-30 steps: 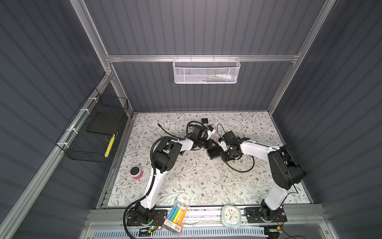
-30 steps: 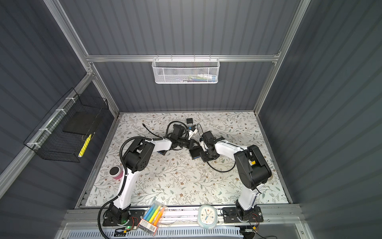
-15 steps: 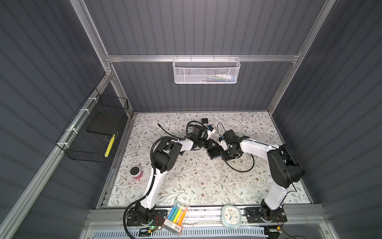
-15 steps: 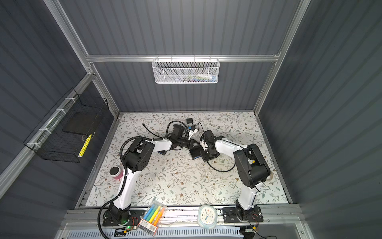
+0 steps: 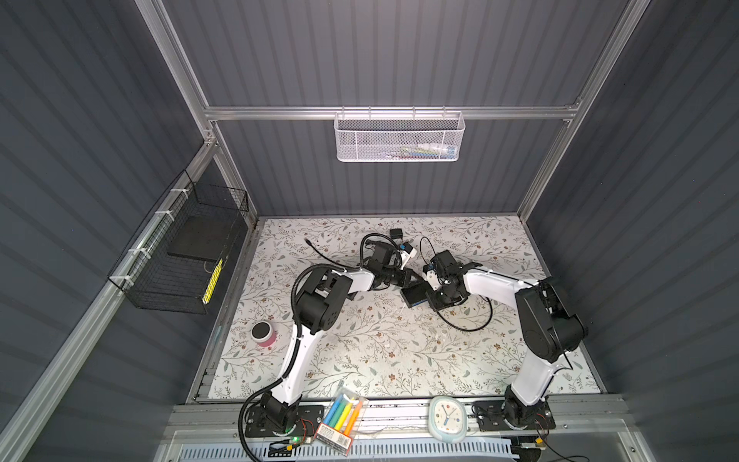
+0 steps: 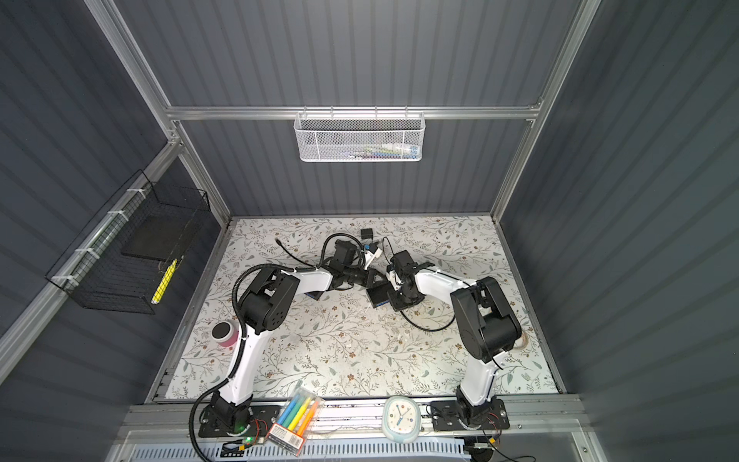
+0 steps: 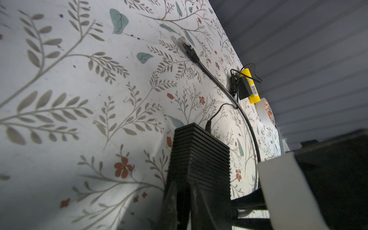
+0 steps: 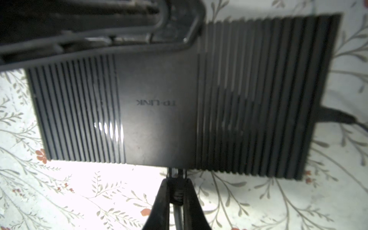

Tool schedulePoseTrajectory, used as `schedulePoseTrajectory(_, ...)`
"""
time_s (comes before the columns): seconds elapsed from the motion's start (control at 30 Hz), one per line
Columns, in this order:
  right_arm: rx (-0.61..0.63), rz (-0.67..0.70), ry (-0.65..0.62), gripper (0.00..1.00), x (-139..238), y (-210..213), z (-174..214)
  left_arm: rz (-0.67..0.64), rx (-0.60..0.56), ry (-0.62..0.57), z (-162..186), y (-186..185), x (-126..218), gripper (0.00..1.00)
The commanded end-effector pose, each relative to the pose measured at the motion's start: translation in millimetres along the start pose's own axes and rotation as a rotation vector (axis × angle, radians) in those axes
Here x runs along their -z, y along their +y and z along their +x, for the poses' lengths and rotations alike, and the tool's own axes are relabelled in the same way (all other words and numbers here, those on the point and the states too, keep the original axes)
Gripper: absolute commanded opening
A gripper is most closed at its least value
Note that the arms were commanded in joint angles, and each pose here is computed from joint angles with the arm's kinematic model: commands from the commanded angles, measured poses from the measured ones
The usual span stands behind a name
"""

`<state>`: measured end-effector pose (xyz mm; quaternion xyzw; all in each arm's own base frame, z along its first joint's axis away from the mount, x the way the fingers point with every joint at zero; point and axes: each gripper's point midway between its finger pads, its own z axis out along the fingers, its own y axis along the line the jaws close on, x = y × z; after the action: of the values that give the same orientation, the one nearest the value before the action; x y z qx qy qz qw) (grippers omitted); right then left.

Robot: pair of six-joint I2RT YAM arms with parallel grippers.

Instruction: Insert the plug into the switch port

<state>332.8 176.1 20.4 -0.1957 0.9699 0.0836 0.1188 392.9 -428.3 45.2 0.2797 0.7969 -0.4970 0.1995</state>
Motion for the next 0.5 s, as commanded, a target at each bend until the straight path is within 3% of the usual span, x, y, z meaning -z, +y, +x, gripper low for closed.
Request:
schedulePoseTrajectory(0.0, 0.004, 0.041, -0.394, 0.00, 17.3, -10.3, -110.8, 0.117, 0.209, 0.320, 113.5, -27.1, -28.9, 0.14)
schedulePoseTrajectory(0.47, 0.025, 0.055, -0.473, 0.00, 61.0, -6.3, -137.3, 0.126, 0.212, 0.330, 119.7, -31.9, -34.2, 0.12)
